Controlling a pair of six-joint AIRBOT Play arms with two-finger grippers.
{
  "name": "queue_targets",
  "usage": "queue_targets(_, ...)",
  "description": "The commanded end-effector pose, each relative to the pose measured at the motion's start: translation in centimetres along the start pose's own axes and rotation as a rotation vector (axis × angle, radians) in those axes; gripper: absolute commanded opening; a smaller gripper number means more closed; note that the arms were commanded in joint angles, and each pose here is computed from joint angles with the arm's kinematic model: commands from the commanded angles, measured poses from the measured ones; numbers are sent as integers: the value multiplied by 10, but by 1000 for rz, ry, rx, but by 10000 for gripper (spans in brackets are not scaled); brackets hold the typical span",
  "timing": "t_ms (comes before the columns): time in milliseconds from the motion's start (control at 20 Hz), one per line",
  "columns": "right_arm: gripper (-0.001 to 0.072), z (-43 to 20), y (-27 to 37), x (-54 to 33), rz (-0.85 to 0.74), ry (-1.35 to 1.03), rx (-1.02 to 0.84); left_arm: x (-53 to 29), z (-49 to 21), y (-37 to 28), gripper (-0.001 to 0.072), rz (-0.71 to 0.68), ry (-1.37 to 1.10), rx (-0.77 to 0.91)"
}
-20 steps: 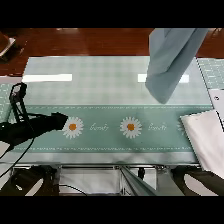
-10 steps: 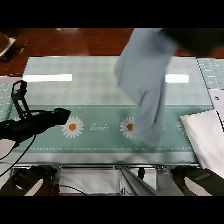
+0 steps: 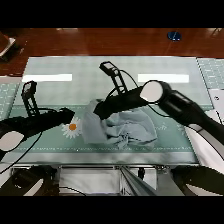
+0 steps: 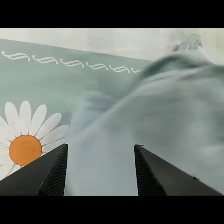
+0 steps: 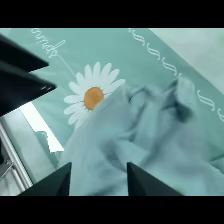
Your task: Fold the shirts.
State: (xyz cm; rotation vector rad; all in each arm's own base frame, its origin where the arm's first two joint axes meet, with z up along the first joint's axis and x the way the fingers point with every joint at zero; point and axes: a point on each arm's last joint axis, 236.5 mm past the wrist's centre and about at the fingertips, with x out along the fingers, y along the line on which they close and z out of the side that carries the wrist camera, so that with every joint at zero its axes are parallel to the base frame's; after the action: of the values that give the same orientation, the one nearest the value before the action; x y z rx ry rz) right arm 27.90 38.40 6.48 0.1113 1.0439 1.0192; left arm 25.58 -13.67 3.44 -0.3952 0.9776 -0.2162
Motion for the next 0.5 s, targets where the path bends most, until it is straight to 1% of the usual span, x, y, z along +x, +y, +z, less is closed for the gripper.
queue_targets(0, 406, 9, -39, -1, -32, -1, 89, -1, -4, 6, 508, 29, 38, 20)
queue_targets(50, 406, 21, -63, -32, -63, -15, 110, -9, -5, 14, 508, 63, 68, 39)
queue_targets(150, 405, 28, -132, -120, -213, -58, 169, -33, -4, 40, 509, 166, 134, 86)
queue_targets(250, 405, -6, -212, -223, -460, -96, 305, -50, -12, 70, 509, 258, 195, 46)
queue_targets(300, 404, -34, -237, -261, -546, -122, 399, -51, -26, 81, 508, 282, 242, 0)
queue_targets(350, 404, -67, -257, -289, -603, -166, 510, -43, -46, 84, 508, 261, 296, -65)
queue_targets(400, 404, -99, -268, -301, -631, -204, 613, -29, -65, 76, 508, 193, 343, -130)
queue_targets(450, 404, -131, -278, -303, -653, -249, 716, -11, -82, 60, 508, 82, 373, -166)
